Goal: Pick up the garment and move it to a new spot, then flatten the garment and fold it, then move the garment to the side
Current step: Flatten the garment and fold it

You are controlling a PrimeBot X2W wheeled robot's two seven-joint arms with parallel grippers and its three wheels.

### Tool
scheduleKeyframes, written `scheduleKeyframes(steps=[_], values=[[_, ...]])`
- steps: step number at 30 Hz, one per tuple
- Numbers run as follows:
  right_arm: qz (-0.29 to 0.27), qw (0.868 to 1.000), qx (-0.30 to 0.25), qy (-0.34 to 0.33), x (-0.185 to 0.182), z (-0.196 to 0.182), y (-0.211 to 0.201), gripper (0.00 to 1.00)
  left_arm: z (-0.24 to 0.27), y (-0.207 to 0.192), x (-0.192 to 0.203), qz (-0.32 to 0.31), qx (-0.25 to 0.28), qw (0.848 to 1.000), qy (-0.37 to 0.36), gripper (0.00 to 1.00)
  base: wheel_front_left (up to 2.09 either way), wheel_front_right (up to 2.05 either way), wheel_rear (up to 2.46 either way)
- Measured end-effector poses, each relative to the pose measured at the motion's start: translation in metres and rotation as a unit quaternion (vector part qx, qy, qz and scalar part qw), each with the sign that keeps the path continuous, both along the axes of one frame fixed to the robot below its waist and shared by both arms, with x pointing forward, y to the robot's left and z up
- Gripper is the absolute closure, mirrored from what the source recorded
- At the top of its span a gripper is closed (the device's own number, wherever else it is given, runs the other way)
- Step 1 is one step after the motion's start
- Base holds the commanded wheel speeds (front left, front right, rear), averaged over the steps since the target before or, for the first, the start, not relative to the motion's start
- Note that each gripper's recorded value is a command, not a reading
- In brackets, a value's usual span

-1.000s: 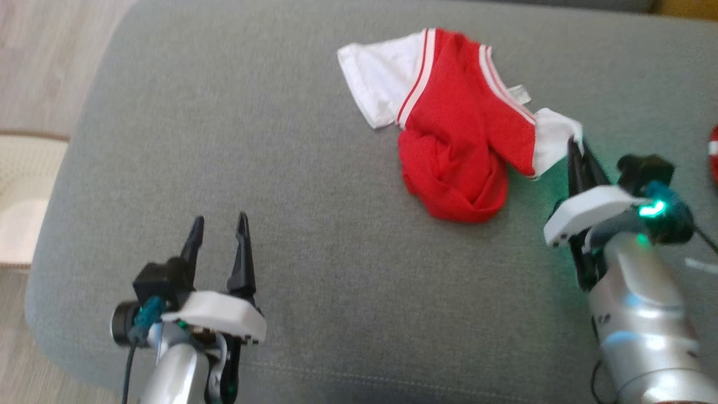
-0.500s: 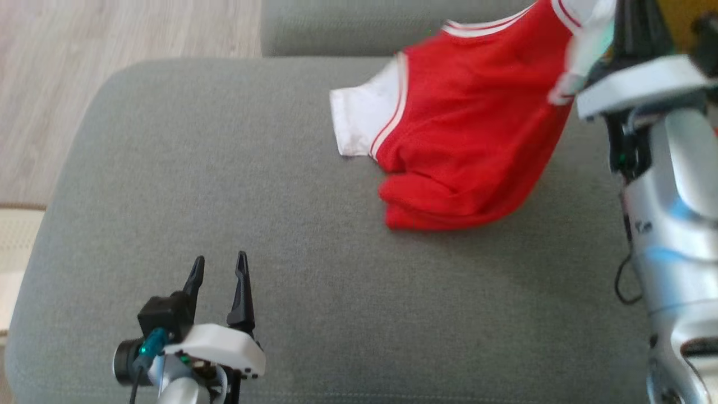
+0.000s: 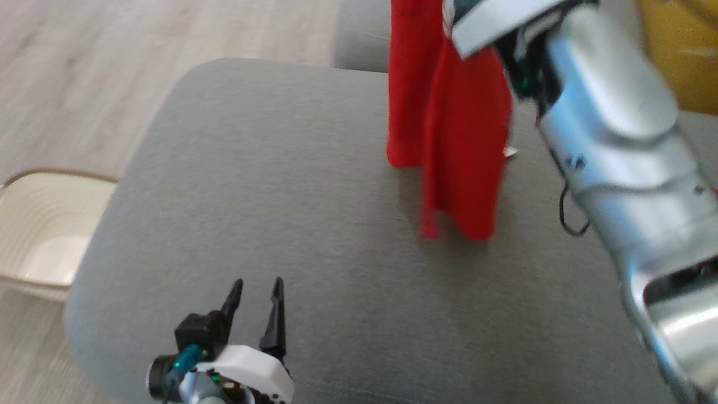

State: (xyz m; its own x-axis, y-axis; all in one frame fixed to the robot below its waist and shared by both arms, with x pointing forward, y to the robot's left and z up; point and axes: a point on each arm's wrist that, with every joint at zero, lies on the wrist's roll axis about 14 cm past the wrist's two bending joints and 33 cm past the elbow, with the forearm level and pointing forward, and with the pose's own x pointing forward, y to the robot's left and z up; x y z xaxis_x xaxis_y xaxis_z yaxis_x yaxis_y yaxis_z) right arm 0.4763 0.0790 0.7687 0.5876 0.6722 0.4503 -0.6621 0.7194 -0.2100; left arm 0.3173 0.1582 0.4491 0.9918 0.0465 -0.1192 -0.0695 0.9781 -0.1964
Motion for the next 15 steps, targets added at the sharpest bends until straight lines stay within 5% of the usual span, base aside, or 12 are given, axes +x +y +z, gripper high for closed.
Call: scheduleKeyframes(steps=[4,8,12,15], values=[[0.035,0.998,0.047,-0.019,-0.004,0.044,0.022,1.0,-0.001,0.01,-0.013,0.022,-0.003,1.0,0.001,0.0,0.0,0.0,0.0],[0.001,0.996,0.091,-0.022,0.014,0.075,0.005,1.0,-0.01,0.021,-0.029,0.049,-0.007,0.999,0.016,0.0,0.0,0.0,0.0],[-0.086,0.993,0.082,0.018,0.053,0.041,-0.044,1.0,-0.009,0.017,-0.021,0.04,-0.009,0.999,0.016,0.0,0.0,0.0,0.0],[-0.167,0.98,0.062,0.086,0.085,-0.027,-0.101,1.0,-0.008,0.009,-0.006,0.021,-0.006,1.0,0.015,0.0,0.0,0.0,0.0]])
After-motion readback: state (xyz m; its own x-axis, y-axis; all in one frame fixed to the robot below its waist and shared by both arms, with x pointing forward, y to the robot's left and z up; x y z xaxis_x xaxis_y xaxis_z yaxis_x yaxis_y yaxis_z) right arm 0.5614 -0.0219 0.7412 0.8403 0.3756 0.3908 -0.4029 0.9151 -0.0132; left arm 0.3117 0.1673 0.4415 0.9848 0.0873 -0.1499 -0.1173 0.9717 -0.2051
